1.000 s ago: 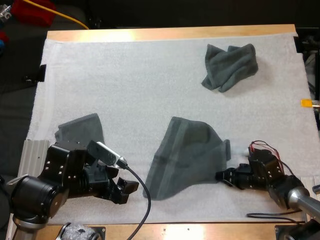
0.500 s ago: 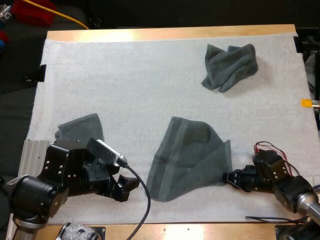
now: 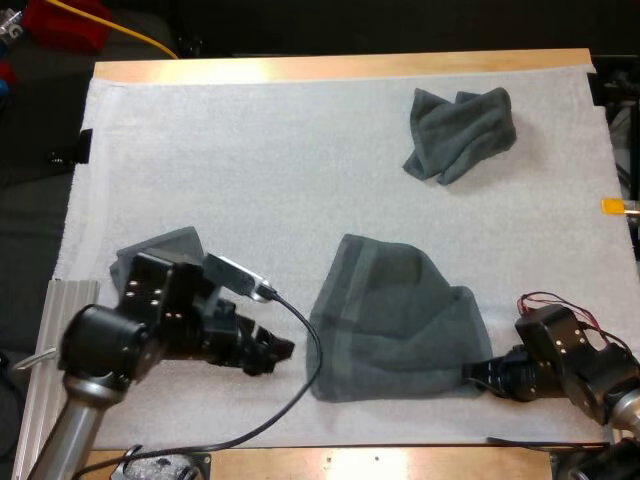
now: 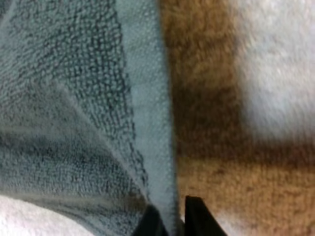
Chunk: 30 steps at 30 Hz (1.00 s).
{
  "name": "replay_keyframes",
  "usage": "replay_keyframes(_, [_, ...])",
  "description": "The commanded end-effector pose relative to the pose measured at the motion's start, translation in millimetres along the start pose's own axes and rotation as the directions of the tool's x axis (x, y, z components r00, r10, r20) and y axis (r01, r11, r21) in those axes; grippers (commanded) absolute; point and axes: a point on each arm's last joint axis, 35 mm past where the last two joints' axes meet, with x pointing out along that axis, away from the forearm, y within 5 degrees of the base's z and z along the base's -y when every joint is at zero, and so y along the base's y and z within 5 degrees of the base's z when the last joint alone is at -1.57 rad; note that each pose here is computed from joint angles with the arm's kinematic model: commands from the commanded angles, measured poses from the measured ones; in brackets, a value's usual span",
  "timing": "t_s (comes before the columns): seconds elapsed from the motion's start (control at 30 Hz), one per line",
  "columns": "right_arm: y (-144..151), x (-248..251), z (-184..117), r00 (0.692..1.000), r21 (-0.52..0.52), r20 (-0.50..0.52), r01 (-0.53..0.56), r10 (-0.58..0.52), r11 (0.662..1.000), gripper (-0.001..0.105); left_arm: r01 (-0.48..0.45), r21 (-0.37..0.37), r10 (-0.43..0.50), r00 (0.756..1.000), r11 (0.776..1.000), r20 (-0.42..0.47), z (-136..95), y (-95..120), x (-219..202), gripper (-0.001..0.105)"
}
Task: Pick towel from pile, fold and stack
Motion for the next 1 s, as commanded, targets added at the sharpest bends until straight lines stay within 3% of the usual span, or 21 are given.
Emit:
replay_keyframes(0.0, [0.1,-1.6,-2.1,1.0,-0.006,-0.02,0.011,-0.011,1.0,0.002,0.013,-0.017,-0.014,0.999,1.0,-0.038,-3.7,0.9,8.1,0.068])
replay_keyframes(0.2, [0.1,-1.6,-2.1,1.0,-0.008,-0.02,0.011,-0.011,1.0,0.002,0.016,-0.073,-0.026,0.989,0.997,-0.145,-22.8,7.6,46.0,0.068])
replay_keyframes(0.53, [0.2,-1.6,-2.1,1.0,-0.008,-0.021,0.009,-0.009,1.0,0.002,0.035,-0.187,-0.061,0.989,0.982,-0.132,-27.1,21.6,84.6,0.068])
replay_keyframes(0.73, [0.2,-1.6,-2.1,1.0,-0.008,-0.021,0.009,-0.009,1.0,0.002,0.038,-0.254,-0.099,0.968,0.966,-0.232,-18.8,31.8,114.0,0.068])
replay_keyframes(0.97, [0.3,-1.6,-2.1,1.0,-0.008,-0.021,0.007,-0.007,1.0,0.002,-0.036,-0.32,-0.081,0.935,0.947,-0.344,-14.8,48.8,149.2,0.068])
